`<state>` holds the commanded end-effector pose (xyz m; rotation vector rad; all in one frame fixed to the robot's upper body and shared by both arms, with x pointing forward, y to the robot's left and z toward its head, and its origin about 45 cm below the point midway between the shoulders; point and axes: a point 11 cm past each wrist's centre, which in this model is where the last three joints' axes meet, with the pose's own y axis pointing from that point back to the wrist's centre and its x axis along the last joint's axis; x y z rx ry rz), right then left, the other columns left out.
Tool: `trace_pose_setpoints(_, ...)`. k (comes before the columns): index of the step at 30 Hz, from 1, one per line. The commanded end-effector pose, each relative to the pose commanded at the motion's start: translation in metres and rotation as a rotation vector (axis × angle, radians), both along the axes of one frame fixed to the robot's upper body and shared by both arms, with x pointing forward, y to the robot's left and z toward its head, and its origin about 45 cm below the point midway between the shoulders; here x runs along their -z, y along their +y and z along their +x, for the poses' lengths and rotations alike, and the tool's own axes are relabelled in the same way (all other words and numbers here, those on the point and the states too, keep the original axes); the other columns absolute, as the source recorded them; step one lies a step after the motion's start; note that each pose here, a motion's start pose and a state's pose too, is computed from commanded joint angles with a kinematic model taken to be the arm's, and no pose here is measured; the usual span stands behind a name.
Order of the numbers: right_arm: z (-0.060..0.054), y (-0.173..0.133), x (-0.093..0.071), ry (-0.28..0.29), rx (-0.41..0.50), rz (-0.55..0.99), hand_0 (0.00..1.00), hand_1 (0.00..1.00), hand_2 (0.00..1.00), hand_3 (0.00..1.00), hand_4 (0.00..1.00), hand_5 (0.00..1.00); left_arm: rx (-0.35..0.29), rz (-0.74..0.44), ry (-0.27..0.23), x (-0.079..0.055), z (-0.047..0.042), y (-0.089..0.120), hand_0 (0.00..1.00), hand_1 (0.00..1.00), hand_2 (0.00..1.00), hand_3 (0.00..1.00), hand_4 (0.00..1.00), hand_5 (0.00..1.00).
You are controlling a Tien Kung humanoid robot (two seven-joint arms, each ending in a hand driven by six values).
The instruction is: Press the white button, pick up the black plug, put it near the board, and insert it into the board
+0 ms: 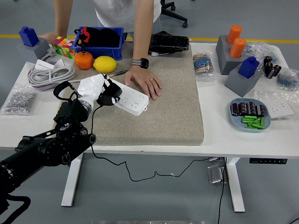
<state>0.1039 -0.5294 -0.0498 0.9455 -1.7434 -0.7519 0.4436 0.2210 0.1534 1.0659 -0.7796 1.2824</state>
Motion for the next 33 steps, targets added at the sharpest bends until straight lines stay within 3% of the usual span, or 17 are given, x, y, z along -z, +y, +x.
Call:
trace_pose_setpoints(24,0.0006,0.001,0.0004,-0.004,0.004,0.004,0.619,0.551,0.55,0.588,0.663,0.356,0.001,-0.001,0.004,0.0054,0.0,0.0014,0.264,0.343,0.377,0.578,0.637,0.002)
trace_pose_setpoints(25,0.0005,0.001,0.0004,-0.004,0.004,0.004,0.619,0.551,0.55,0.588,0.663,0.356,0.001,-0.005,0.006,0.0055,0.0001,0.0015,0.269,0.452,0.459,0.574,0.92,0.002)
trace_pose_setpoints(30,0.0002,0.0012,0.0006,-0.003,0.004,0.005,0.619,0.551,0.55,0.588,0.663,0.356,0.003,-0.016,0.007,0.0042,0.0014,0.0019,0.269,0.452,0.459,0.574,0.92,0.002)
trace_pose_setpoints(31,0.0001,0.0013,0.0007,-0.003,0.005,0.005,0.619,0.551,0.549,0.588,0.663,0.356,0.004,-0.018,0.006,0.0037,0.0016,0.0017,0.515,0.588,0.533,0.65,0.998,0.165)
trace_pose_setpoints(33,0.0002,0.0015,0.0008,-0.003,0.005,0.006,0.619,0.551,0.549,0.588,0.663,0.356,0.005,-0.02,0.005,0.003,0.0018,0.0012,0.515,0.588,0.533,0.65,0.998,0.165)
